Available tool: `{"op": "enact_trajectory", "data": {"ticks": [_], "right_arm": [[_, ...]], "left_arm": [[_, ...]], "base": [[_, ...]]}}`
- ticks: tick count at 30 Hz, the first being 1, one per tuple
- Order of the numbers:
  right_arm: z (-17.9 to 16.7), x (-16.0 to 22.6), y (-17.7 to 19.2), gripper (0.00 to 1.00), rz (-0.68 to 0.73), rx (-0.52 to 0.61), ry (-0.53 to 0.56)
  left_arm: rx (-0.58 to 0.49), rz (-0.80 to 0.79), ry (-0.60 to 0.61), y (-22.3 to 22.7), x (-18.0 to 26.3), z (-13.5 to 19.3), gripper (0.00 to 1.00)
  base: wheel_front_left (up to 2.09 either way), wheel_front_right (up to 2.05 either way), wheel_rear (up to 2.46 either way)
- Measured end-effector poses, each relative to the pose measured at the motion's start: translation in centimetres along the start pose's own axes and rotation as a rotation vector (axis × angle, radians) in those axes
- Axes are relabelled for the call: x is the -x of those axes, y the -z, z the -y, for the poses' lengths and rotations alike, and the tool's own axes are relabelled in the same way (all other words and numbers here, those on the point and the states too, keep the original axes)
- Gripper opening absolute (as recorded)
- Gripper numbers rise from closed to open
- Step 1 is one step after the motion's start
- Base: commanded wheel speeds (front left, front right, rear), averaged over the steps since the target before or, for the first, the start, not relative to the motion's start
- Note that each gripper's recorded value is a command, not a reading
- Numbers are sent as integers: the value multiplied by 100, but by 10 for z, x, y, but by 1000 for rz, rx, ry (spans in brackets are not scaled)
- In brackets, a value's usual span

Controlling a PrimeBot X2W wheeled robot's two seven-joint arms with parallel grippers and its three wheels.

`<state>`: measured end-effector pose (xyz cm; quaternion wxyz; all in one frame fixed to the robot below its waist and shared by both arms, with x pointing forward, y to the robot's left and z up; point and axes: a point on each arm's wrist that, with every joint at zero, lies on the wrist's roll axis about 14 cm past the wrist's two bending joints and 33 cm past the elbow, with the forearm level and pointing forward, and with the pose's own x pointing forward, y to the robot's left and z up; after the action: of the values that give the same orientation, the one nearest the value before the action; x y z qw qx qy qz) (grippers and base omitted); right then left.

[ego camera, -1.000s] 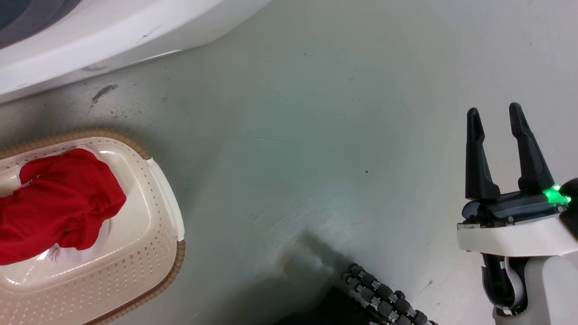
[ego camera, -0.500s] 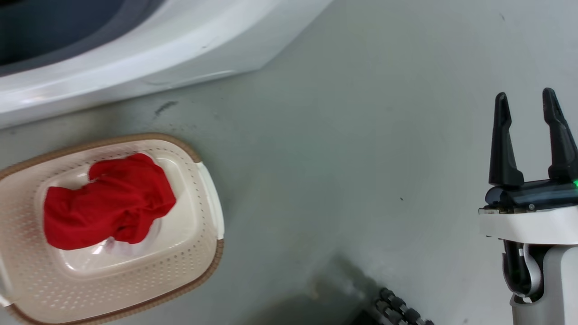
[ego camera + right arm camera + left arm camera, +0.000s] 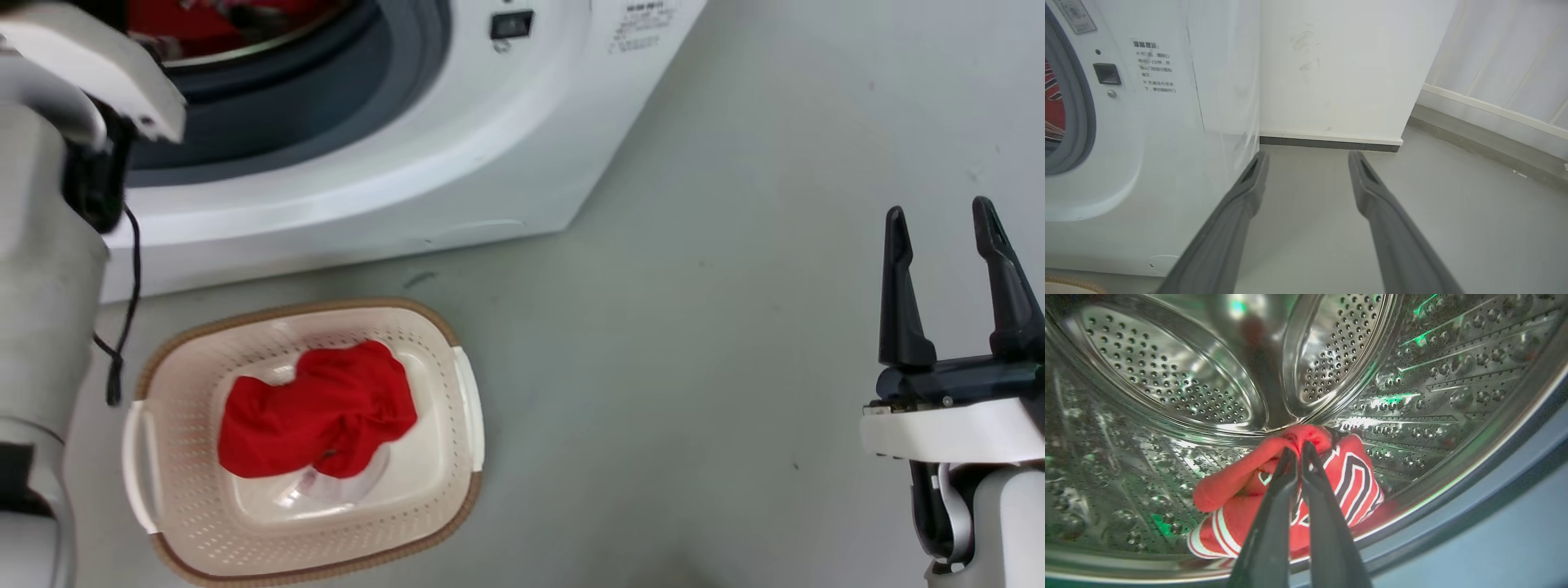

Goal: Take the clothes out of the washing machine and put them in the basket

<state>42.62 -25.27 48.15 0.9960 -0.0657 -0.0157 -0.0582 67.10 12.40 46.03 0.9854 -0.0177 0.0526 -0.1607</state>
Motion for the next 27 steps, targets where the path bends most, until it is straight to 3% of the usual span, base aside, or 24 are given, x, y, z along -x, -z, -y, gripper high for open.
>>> {"op": "enact_trajectory", "data": {"ticks": [17, 27], "right_arm": [[-32, 26, -50, 100, 124, -41, -97], [-48, 24, -61, 100, 156, -52, -140]], "left_arm": [[-15, 260, 6, -83, 135, 33, 0], [23, 275, 20, -71, 199, 56, 0]], "base": [[0, 0, 0], [0, 0, 0]]}}
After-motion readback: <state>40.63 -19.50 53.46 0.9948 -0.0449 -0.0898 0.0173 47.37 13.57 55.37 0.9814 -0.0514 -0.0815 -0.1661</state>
